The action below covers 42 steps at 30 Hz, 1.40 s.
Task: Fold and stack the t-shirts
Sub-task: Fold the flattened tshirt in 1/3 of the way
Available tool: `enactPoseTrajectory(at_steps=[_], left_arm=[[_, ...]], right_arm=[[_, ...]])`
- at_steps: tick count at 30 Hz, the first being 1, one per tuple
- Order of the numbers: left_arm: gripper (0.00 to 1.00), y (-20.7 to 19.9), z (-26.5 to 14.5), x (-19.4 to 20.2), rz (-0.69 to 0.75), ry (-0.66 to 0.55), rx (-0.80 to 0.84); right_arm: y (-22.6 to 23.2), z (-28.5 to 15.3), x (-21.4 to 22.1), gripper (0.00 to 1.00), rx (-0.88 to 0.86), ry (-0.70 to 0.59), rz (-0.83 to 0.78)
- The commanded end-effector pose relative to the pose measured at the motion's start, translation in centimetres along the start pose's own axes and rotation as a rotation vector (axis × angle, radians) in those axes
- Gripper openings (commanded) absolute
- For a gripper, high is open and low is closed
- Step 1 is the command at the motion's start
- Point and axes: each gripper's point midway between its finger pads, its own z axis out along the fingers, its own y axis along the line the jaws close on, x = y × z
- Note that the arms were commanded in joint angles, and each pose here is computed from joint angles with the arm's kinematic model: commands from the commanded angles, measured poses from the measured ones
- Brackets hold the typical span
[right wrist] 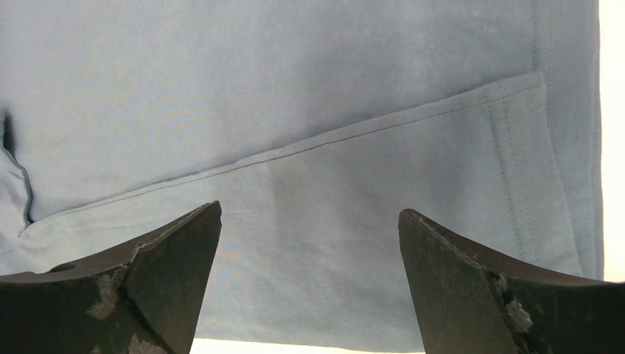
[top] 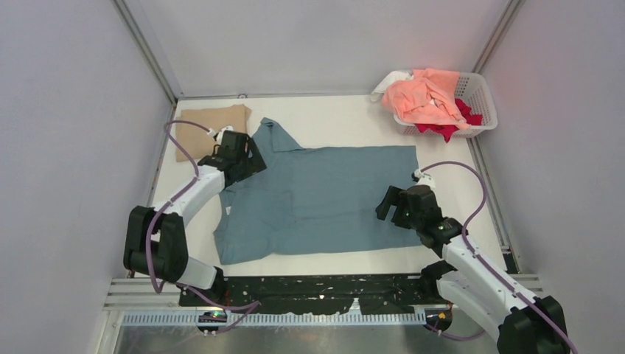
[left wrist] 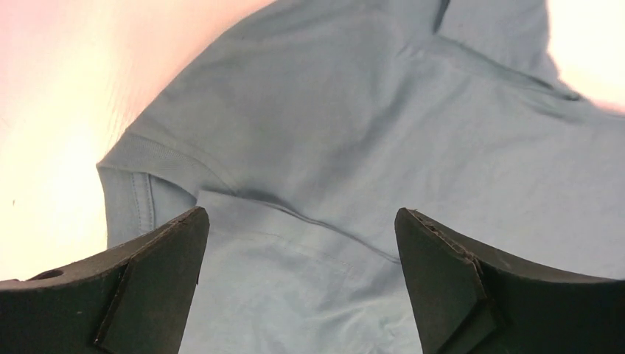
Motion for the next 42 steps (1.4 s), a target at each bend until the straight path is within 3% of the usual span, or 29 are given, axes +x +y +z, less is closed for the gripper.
enactPoseTrajectory(at_steps=[1, 7, 11, 15, 18, 24, 29, 33, 37, 42], left_arm=[[0.99, -1.2, -2.3, -2.4, 0.007, -0.057, 0.066], [0.99, -5.3, -3.6, 6.6, 0.051, 0.162, 0.363], [0.99, -4.2, -4.2, 13.3, 0.099, 0.289, 0.362], [0.99, -2.6, -4.6, 16.0, 0.085, 0.308, 0.349], [0.99, -1.0, -4.2, 16.6, 0.085, 0.294, 0.302], [0.99, 2.6, -4.7, 17.7, 0.134, 0.307, 0.183], [0.99, 2.5, -5.6, 19.2, 0.137, 0.358, 0.246], [0.99, 2.1, -6.3, 19.4, 0.138, 0.357, 0.285], [0.99, 1.1, -6.5, 16.9, 0.137, 0.276, 0.284], [0.99, -2.3, -7.1, 9.4, 0.136, 0.110, 0.236]], right_arm=[[-0.2, -0.6, -0.3, 0.95, -0.012, -0.039, -0.042], [0.9, 0.2, -0.1, 0.95, -0.076, -0.041, -0.015], [0.7, 1.0, 0.8, 0.95, -0.054, 0.003, 0.021], [-2.3, 1.1, 3.5, 0.95, 0.084, 0.076, 0.075], [-3.0, 0.7, 5.2, 0.95, 0.094, 0.113, 0.109], [-3.7, -1.9, 4.4, 0.95, 0.138, 0.083, 0.140], [-4.4, -2.7, 6.5, 0.95, 0.178, 0.186, 0.163], [-4.2, -3.1, 6.1, 0.95, 0.173, 0.175, 0.165], [-4.1, -3.7, 4.2, 0.95, 0.178, 0.096, 0.181], [-2.2, -3.4, -0.3, 0.95, 0.113, -0.049, 0.132]])
